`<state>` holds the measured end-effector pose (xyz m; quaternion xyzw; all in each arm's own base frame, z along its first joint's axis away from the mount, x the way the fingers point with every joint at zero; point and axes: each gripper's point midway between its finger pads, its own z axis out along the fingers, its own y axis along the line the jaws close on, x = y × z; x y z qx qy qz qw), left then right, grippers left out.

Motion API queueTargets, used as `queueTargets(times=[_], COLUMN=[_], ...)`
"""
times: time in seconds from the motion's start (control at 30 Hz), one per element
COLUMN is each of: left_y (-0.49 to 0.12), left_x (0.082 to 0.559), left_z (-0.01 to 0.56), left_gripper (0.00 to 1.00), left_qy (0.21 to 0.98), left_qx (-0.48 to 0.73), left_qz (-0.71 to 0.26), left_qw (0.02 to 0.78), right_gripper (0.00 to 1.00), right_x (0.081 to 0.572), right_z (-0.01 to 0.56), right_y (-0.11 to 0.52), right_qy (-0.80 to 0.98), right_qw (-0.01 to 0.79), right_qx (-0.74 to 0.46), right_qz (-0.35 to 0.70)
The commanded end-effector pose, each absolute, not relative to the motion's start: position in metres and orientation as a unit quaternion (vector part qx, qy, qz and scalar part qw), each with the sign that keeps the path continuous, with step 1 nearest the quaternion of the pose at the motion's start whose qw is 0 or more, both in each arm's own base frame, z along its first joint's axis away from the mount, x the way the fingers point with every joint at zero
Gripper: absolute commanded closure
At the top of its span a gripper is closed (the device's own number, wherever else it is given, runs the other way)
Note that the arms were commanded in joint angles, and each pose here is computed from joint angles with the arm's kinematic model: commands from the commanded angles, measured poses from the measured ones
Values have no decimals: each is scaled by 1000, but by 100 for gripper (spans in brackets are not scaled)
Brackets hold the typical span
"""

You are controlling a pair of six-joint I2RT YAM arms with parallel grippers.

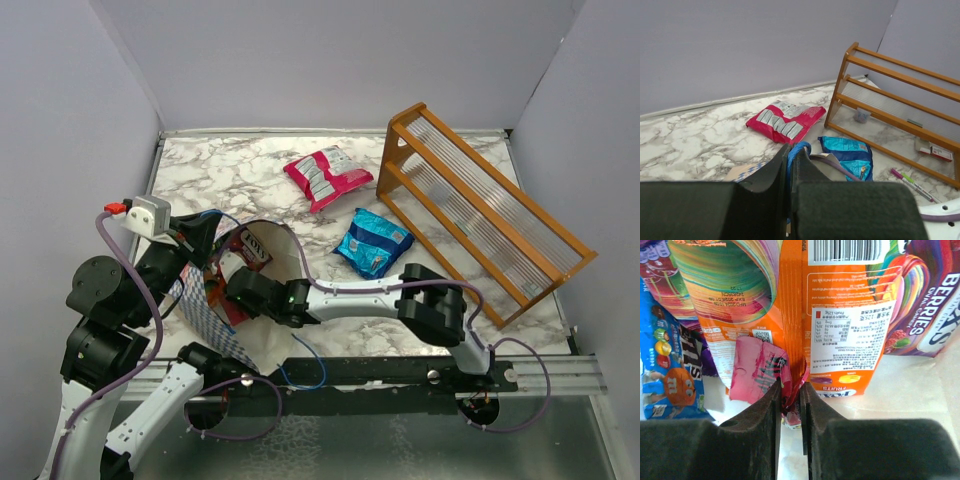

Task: Take the snacks out of the paper bag
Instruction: Take out the snack from the paper bag.

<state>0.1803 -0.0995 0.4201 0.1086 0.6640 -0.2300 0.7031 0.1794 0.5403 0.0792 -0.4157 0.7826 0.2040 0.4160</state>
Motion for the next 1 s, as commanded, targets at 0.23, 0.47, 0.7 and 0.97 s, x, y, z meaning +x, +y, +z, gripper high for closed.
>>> queueTargets(times=[0.23,0.47,0.7,0.97], left_y=[-86,-78,-74,-73], left_x=[181,181,183,188], left_z=[433,434,429,423], left_gripper=[100,100,100,100], left_qy=[648,646,650,654], left_qx=[80,65,57,55], left_qz=[-212,-200,-190,-179], left_qw=[727,734,734,733], right_gripper=[84,84,84,86], right_x=[170,162,161,179], right_z=[171,221,268,334], right_y=[516,488,442,359], right_qy=[758,743,724,709], right_qw=[446,469,510,596], right_qx=[-395,-377,-358,-283], right_qz=[265,293,295,250])
